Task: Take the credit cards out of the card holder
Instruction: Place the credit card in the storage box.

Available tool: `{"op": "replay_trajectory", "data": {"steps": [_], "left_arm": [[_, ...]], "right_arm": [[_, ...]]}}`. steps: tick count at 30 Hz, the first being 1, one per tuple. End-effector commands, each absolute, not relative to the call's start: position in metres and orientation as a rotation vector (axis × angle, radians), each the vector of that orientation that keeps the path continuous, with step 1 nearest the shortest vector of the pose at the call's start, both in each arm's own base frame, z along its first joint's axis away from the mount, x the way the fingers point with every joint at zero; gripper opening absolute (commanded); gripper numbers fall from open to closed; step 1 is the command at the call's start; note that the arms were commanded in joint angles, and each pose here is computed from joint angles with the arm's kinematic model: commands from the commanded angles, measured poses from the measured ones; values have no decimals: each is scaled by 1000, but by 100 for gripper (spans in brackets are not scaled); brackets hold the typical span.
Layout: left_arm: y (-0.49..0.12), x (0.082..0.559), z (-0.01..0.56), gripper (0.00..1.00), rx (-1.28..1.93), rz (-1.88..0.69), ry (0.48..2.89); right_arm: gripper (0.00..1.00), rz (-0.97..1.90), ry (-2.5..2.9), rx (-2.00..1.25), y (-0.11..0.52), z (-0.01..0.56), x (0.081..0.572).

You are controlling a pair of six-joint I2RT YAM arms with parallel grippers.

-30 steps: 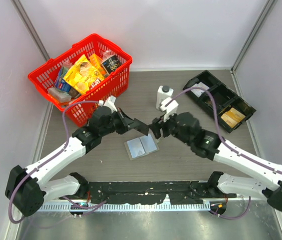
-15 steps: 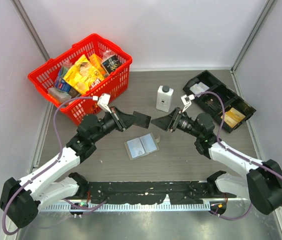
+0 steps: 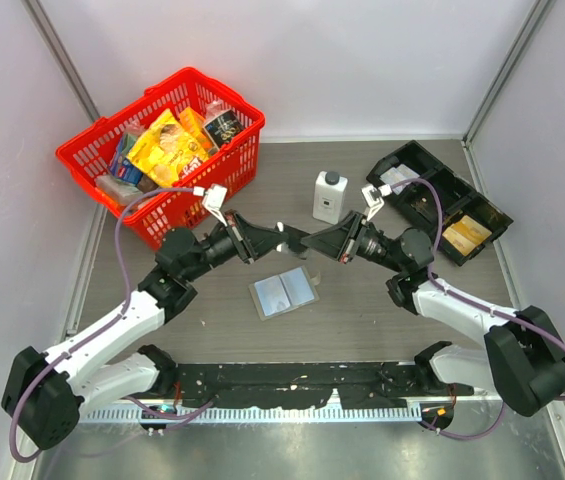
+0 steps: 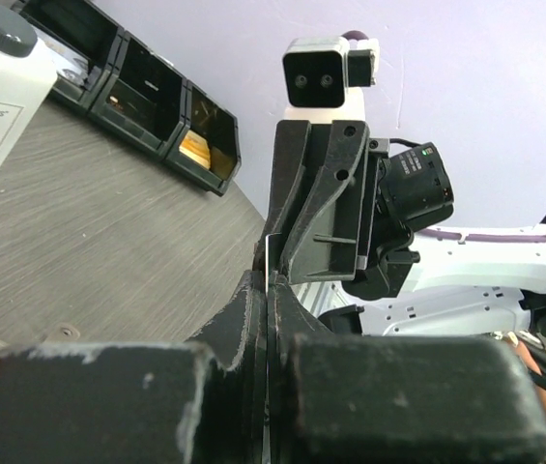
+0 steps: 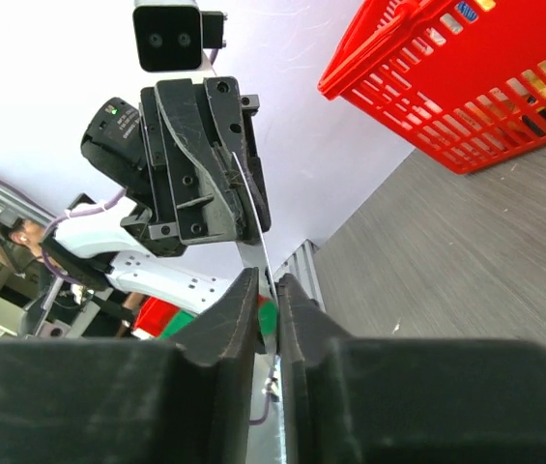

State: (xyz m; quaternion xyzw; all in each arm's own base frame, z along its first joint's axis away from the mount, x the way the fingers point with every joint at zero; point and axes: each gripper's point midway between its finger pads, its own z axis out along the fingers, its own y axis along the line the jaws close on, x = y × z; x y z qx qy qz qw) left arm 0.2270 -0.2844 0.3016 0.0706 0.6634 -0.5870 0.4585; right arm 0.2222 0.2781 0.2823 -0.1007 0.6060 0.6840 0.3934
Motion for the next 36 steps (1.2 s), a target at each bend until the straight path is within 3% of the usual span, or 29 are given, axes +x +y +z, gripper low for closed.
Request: {"op": "replay_trajectory", "data": {"steps": [1,3,5,7,9,10,13,20,26,36], "left_arm": [[-287,223,333,0,232,-1494,1519],[-287,225,331,2,233,-1477,1526],[-284,226,330,16,237,-1449,1527],[-278,230,327,36,228,-1401,1534],[-269,234,321,69,217,-1335,1556],[-264,236,320,80,210,-1298,1561],[-244,242,316,97,184,-1171,1599],[-188,249,309,100,132,-798,1673],[-135,251,315,100,81,-501,1645],[-110,251,291,100,102,-332,1641]], "right_arm": [[5,1751,1398,-336,276,317,215],[1,1736,1403,-339,275,316,214],[1,1706,1424,-338,274,314,216],[1,1652,1451,-335,270,310,221],[1,1576,1497,-320,264,306,229],[1,1540,1509,-305,259,306,235],[1,1386,1645,-269,245,286,253],[1,1062,1831,-46,175,259,307],[1,783,1891,333,69,237,356],[1,406,2029,635,-37,207,403]]}}
